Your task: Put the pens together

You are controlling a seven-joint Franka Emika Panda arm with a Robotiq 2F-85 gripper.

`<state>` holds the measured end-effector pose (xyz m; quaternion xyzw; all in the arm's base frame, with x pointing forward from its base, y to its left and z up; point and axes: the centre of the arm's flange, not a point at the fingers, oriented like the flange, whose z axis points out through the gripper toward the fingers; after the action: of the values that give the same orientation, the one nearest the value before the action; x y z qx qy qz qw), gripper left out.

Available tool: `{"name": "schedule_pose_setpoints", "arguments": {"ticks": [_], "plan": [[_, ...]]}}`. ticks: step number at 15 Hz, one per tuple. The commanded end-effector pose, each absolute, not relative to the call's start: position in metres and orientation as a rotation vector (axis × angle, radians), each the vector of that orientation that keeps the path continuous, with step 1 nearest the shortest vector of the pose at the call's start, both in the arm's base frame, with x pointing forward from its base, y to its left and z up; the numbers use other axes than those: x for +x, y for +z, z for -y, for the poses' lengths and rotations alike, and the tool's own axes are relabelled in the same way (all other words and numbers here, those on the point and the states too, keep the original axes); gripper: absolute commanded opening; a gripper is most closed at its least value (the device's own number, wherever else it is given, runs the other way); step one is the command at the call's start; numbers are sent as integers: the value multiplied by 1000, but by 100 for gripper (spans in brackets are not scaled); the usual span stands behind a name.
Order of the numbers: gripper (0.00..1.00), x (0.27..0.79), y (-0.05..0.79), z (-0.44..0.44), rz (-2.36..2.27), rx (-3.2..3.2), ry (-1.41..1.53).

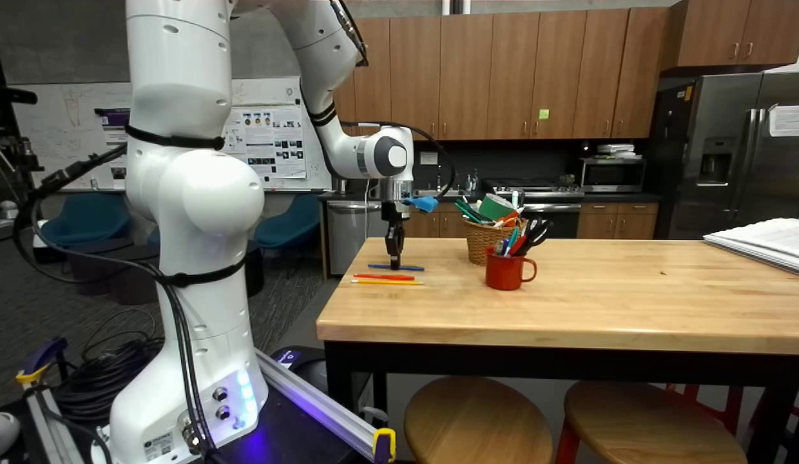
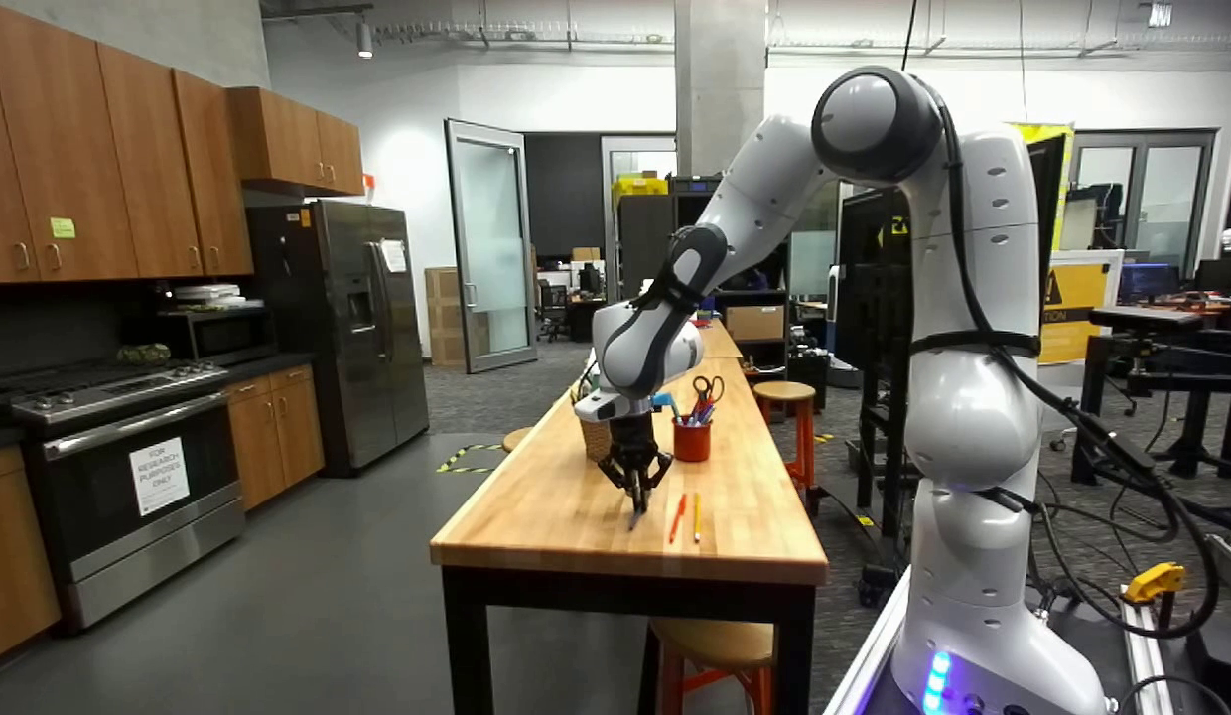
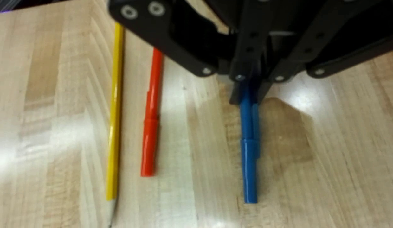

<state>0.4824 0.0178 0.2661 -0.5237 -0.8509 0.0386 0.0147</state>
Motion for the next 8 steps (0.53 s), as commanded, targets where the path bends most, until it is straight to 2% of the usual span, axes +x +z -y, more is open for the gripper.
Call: {"name": "schedule_pose_setpoints", "arguments": {"ticks": [1,8], "plan": [[2,469,275,-19,2712,-1516,152],[2,457,273,-23,2740,-1440,174]]}}
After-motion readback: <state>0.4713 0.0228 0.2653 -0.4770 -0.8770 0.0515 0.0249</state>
